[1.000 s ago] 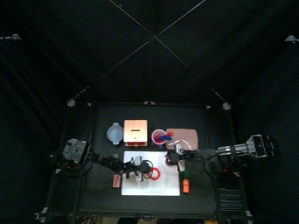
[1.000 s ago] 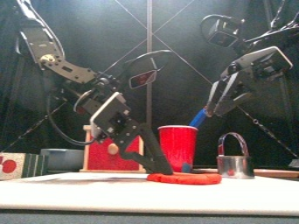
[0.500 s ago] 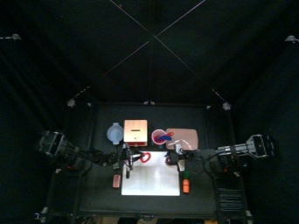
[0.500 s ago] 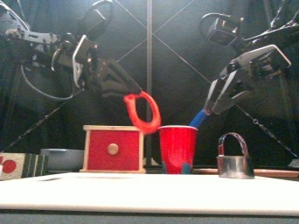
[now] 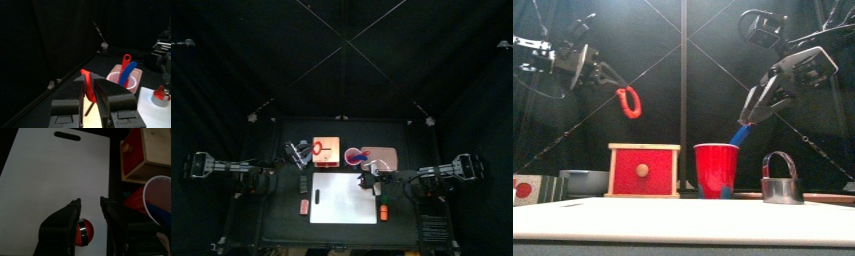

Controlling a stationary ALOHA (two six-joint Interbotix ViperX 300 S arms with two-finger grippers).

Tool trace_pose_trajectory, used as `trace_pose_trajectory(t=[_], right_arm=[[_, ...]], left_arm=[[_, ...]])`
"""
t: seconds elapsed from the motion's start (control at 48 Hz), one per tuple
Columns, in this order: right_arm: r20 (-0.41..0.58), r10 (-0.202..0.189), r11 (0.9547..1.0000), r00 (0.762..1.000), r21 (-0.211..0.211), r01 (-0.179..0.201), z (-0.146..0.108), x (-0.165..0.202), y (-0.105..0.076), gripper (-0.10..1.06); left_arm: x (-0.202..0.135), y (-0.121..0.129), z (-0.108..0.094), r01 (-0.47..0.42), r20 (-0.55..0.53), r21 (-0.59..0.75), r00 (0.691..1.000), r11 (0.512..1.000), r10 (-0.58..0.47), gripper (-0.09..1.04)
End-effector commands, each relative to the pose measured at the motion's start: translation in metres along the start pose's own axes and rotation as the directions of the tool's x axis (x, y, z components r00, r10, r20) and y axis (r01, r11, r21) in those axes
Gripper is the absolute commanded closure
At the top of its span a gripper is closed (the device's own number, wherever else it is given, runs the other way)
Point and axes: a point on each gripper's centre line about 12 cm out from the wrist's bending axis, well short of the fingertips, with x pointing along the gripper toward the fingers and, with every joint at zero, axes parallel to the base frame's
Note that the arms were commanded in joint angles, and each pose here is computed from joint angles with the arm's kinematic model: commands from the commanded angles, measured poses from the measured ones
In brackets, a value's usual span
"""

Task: Get the cutter from the drawer then cut the dough then place the extra dough in the bowl
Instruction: Place the extra dough in the bowl

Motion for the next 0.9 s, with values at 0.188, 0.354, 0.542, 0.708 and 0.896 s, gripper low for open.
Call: trace_pose_trajectory(t=[0.188, 0.354, 0.542, 0.708, 0.896], right_arm=[[0.038, -0.012, 0.9998, 0.999, 0.013, 0.012, 0.011, -0.003, -0.005, 0.21], [0.041, -0.013, 0.9998, 0.999, 0.013, 0.012, 0.012, -0.003, -0.005, 0.21], [0.046, -0.017, 0.9998, 0.999, 0.015, 0.016, 0.015, -0.003, -0.006, 0.21], [0.051, -0.014, 0.9997, 0.999, 0.018, 0.013, 0.018, -0.002, -0.006, 0.21], [0.055, -0.010, 0.9986, 0.998, 0.053, 0.007, 0.021, -0.001, -0.005, 0.21]], left_arm=[[-0.014, 0.021, -0.035, -0.072, -0.129, -0.018, 0.989, 0.997, 0.069, 0.36], [-0.013, 0.015, -0.058, -0.020, -0.277, -0.007, 0.961, 1.000, 0.017, 0.30], [-0.008, 0.014, -0.071, -0.029, -0.355, 0.005, 0.934, 1.000, 0.029, 0.13], [-0.003, 0.026, -0.065, -0.121, -0.326, -0.019, 0.939, 0.992, 0.109, 0.05], [-0.001, 0.023, -0.063, -0.097, -0.316, 0.001, 0.944, 0.995, 0.093, 0.02]])
